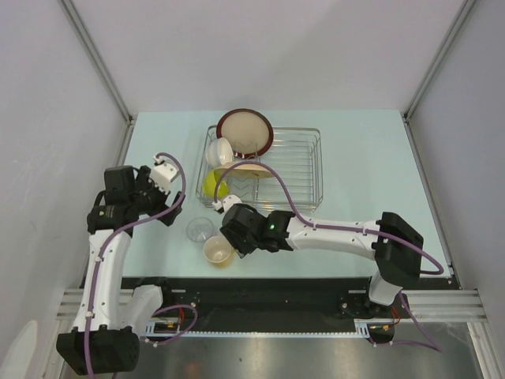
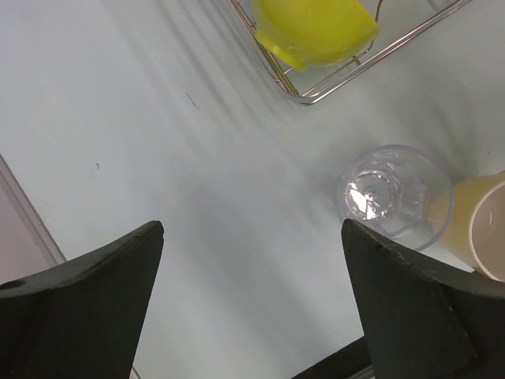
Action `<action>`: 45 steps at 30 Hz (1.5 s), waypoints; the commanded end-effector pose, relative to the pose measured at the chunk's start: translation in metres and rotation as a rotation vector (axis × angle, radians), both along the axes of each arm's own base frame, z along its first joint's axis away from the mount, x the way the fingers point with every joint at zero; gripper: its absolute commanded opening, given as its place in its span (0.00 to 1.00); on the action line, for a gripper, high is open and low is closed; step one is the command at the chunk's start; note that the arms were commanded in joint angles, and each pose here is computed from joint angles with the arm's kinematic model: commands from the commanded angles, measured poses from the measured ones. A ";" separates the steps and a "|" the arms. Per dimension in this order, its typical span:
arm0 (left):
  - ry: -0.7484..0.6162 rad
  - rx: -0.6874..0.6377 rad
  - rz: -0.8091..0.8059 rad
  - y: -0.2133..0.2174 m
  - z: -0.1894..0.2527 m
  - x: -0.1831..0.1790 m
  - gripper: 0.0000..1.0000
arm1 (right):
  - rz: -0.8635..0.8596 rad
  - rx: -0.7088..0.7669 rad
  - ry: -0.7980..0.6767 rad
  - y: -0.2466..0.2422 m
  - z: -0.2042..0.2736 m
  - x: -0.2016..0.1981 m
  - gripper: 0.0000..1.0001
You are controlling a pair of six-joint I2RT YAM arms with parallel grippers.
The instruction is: Load the mixed dishes into the dish rack
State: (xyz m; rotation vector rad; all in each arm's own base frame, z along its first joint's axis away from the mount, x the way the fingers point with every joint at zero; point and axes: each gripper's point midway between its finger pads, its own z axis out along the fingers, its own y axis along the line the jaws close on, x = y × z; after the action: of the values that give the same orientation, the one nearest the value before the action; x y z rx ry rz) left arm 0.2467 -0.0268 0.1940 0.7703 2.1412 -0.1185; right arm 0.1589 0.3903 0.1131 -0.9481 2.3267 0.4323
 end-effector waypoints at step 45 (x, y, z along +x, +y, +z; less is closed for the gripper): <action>-0.030 0.027 -0.078 -0.003 0.006 -0.002 1.00 | 0.102 0.176 0.109 0.049 0.010 0.010 0.47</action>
State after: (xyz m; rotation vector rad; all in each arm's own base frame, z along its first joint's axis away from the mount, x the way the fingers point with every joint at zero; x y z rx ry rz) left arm 0.2429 -0.0301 0.1914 0.8375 2.1392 -0.1388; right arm 0.1626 0.4218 0.1133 -0.9667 2.3580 0.6933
